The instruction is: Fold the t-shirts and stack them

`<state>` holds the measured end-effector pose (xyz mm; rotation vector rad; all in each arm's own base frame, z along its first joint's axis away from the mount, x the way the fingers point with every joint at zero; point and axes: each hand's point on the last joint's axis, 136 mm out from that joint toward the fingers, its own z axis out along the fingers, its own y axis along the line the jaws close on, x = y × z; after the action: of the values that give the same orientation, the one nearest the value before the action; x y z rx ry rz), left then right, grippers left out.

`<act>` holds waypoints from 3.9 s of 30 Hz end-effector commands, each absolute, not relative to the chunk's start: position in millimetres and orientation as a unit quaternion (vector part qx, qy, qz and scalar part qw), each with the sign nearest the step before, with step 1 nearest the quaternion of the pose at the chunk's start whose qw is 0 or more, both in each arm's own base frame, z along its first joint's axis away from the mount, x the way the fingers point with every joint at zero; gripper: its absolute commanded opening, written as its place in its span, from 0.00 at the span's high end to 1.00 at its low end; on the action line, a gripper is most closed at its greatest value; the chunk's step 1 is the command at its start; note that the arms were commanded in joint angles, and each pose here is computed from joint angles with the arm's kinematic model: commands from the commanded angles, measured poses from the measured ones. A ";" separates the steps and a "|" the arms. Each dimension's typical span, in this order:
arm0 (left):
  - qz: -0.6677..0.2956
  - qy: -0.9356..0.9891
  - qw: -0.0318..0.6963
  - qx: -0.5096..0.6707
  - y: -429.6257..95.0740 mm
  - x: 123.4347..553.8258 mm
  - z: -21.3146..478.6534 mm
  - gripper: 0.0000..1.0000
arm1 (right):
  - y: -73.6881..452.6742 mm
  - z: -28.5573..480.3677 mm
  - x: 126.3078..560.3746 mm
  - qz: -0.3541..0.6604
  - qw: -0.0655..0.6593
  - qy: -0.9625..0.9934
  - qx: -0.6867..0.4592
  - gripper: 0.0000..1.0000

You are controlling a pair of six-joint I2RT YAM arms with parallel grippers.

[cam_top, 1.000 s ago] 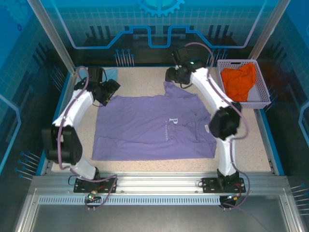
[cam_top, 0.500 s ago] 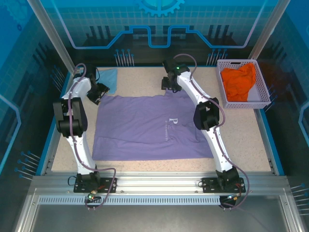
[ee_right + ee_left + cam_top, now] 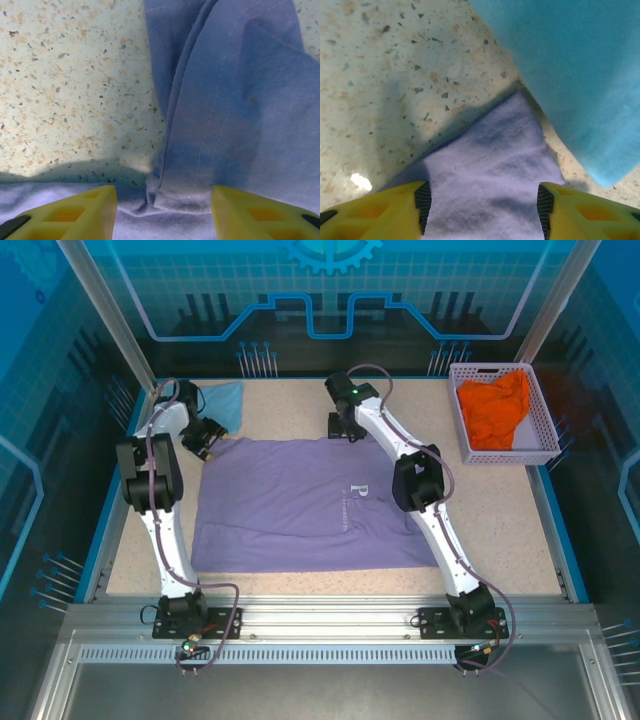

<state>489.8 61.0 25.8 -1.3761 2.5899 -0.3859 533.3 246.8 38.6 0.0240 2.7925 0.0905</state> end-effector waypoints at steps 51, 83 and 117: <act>-0.063 0.916 0.135 -0.372 71.2 516.2 15.4 0.69 | 226.3 37.3 540.5 0.050 0.161 0.985 0.036 0.77; -0.046 0.922 0.121 -0.365 66.7 520.0 13.3 0.85 | 209.6 37.6 543.2 0.047 0.158 0.984 0.060 0.76; -0.074 0.919 0.168 -0.350 43.5 512.2 42.4 0.80 | 195.7 104.7 531.1 0.060 0.201 0.978 0.004 0.96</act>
<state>511.1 43.3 60.3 -0.9707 2.5696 -0.1944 527.1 204.1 110.5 0.0101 2.7235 0.1635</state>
